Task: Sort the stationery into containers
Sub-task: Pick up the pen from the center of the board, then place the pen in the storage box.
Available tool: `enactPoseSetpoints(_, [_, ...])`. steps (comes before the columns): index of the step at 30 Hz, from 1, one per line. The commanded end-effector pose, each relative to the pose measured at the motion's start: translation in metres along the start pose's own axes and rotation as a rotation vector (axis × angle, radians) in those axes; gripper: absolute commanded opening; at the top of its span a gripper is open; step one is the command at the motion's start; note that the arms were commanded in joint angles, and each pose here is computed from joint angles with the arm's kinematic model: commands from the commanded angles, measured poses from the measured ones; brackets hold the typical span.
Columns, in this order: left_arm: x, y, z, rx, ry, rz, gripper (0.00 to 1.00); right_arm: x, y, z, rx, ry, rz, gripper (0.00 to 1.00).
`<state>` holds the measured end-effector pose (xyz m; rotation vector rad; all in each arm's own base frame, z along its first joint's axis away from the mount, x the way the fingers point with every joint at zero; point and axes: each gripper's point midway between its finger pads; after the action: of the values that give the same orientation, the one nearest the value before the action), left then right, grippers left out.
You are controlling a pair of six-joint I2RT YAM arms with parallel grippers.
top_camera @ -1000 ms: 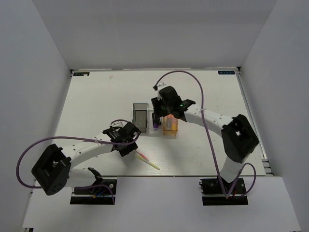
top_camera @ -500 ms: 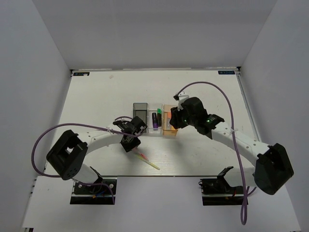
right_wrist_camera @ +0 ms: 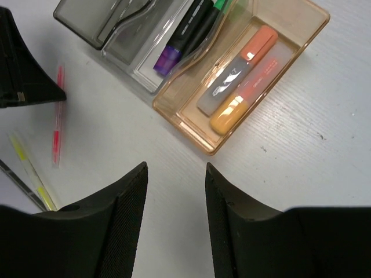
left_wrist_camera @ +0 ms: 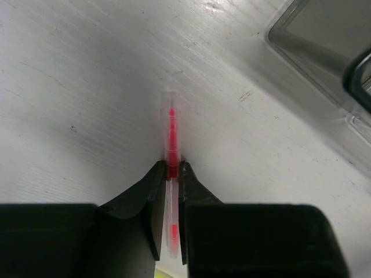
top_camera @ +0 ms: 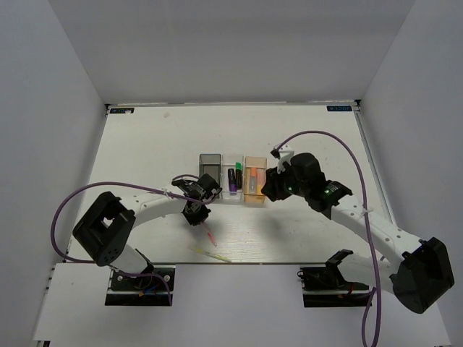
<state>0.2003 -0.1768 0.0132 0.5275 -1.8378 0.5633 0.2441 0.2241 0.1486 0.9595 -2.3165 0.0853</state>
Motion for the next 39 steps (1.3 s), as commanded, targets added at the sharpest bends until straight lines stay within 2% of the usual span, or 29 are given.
enactPoseSetpoints(1, [-0.003, 0.003, -0.001, 0.003, -0.01, -0.024, 0.06, 0.009, 0.007, 0.006, 0.016, 0.01, -0.051, 0.48])
enactPoseSetpoints(3, [0.003, 0.003, -0.002, -0.01, -0.016, -0.016, 0.01, 0.012, 0.013, 0.009, 0.031, 0.024, -0.093, 0.54])
enactPoseSetpoints(7, [0.024, -0.007, -0.01, -0.042, -0.063, 0.038, 0.0, 0.02, 0.026, 0.018, 0.109, 0.073, -0.194, 0.62])
enactPoseSetpoints(10, [0.05, -0.019, -0.022, -0.08, -0.108, 0.103, 0.0, 0.028, 0.043, 0.029, 0.181, 0.116, -0.325, 0.62])
enactPoseSetpoints(12, [0.067, -0.03, -0.029, -0.112, -0.14, 0.151, 0.0, 0.034, 0.057, 0.035, 0.228, 0.123, -0.43, 0.52])
enactPoseSetpoints(13, [0.078, -0.04, -0.035, -0.133, -0.157, 0.192, 0.0, 0.036, 0.062, 0.038, 0.231, 0.127, -0.471, 0.36])
enactPoseSetpoints(16, [0.105, -0.067, -0.051, -0.186, -0.219, 0.28, 0.0, 0.038, 0.068, 0.041, 0.243, 0.118, -0.51, 0.0])
enactPoseSetpoints(17, [0.113, -0.074, -0.062, -0.186, -0.241, 0.295, 0.0, 0.038, 0.068, 0.04, 0.247, 0.116, -0.517, 0.0])
enactPoseSetpoints(21, [0.116, -0.103, -0.08, -0.25, -0.269, 0.313, 0.0, 0.038, 0.068, 0.042, 0.243, 0.12, -0.514, 0.0])
enactPoseSetpoints(22, [0.131, -0.119, -0.092, -0.236, -0.292, 0.35, 0.0, 0.038, 0.068, 0.042, 0.245, 0.116, -0.515, 0.0])
enactPoseSetpoints(23, [0.117, -0.121, -0.096, -0.291, -0.295, 0.303, 0.0, 0.039, 0.07, 0.044, 0.244, 0.118, -0.528, 0.0])
enactPoseSetpoints(25, [0.125, -0.141, -0.113, -0.293, -0.326, 0.316, 0.0, 0.04, 0.071, 0.045, 0.244, 0.118, -0.534, 0.0])
enactPoseSetpoints(29, [0.121, -0.154, -0.145, -0.392, -0.382, 0.254, 0.0, 0.037, 0.069, 0.049, 0.241, 0.128, -0.532, 0.01])
enactPoseSetpoints(31, [0.112, -0.159, -0.157, -0.412, -0.401, 0.213, 0.0, 0.035, 0.071, 0.053, 0.242, 0.138, -0.543, 0.1])
enactPoseSetpoints(32, [0.119, -0.164, -0.167, -0.429, -0.43, 0.216, 0.0, 0.035, 0.07, 0.052, 0.245, 0.138, -0.545, 0.22])
enactPoseSetpoints(35, [0.101, -0.162, -0.179, -0.454, -0.442, 0.138, 0.0, 0.036, 0.072, 0.056, 0.256, 0.154, -0.569, 0.43])
enactPoseSetpoints(38, [0.08, -0.154, -0.181, -0.451, -0.416, 0.09, 0.02, 0.036, 0.072, 0.058, 0.27, 0.164, -0.582, 0.45])
enactPoseSetpoints(39, [0.077, -0.152, -0.181, -0.451, -0.412, 0.084, 0.06, 0.036, 0.073, 0.058, 0.275, 0.163, -0.586, 0.45])
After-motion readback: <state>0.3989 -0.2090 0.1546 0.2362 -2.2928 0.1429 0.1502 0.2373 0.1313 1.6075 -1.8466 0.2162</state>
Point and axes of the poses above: each gripper's point midway between its finger pads, its own x axis back along the fingers, its own y axis along the line the jaws close on, z = x × y, and after that the axes turned 4 degrees about x, right-handed
